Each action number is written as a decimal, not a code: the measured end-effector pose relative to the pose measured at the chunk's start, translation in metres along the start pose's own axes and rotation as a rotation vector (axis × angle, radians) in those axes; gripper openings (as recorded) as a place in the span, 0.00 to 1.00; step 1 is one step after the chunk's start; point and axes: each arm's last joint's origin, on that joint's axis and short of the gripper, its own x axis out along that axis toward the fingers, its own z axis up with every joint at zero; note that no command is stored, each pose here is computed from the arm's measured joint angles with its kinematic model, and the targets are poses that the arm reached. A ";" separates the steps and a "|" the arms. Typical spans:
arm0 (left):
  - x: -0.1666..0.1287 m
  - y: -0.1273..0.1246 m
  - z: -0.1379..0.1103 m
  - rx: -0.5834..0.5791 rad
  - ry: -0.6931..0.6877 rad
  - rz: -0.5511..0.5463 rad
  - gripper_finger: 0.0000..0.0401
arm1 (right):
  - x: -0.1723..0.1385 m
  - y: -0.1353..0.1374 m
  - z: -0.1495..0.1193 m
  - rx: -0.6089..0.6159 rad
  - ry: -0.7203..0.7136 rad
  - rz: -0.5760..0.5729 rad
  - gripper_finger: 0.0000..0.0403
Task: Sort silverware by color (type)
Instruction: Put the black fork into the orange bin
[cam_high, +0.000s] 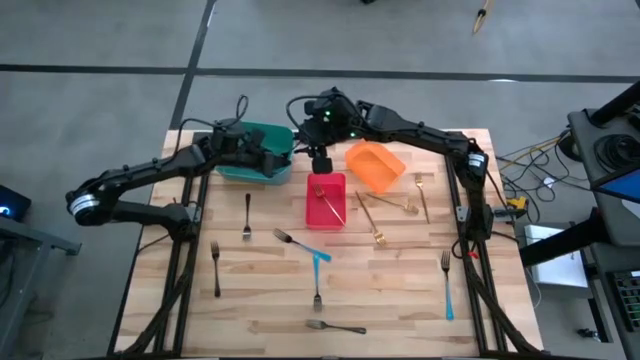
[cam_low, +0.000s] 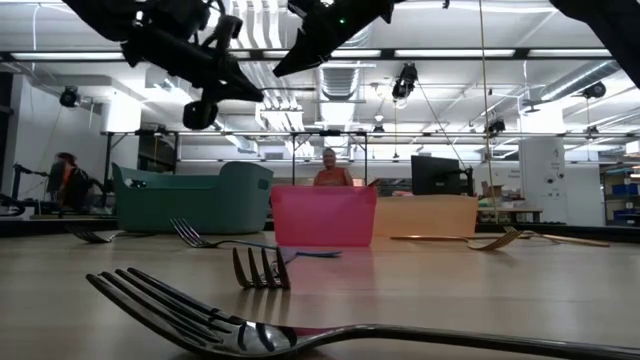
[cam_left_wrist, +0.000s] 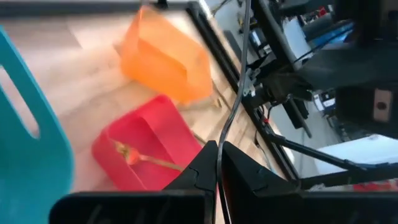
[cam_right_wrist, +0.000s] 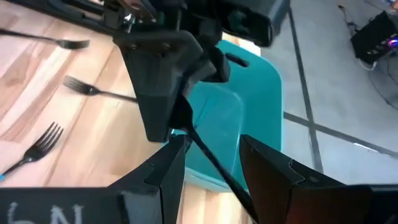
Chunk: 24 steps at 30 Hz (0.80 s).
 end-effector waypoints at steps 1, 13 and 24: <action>0.004 0.002 -0.001 -0.028 0.026 -0.006 0.00 | 0.000 0.001 -0.001 -0.002 0.002 0.019 0.36; 0.018 0.002 0.002 -0.076 0.032 -0.076 0.00 | 0.013 0.006 -0.014 -0.077 0.071 0.097 0.36; 0.019 -0.004 -0.003 -0.090 0.071 -0.109 0.00 | 0.026 0.007 -0.025 -0.116 0.104 0.118 0.34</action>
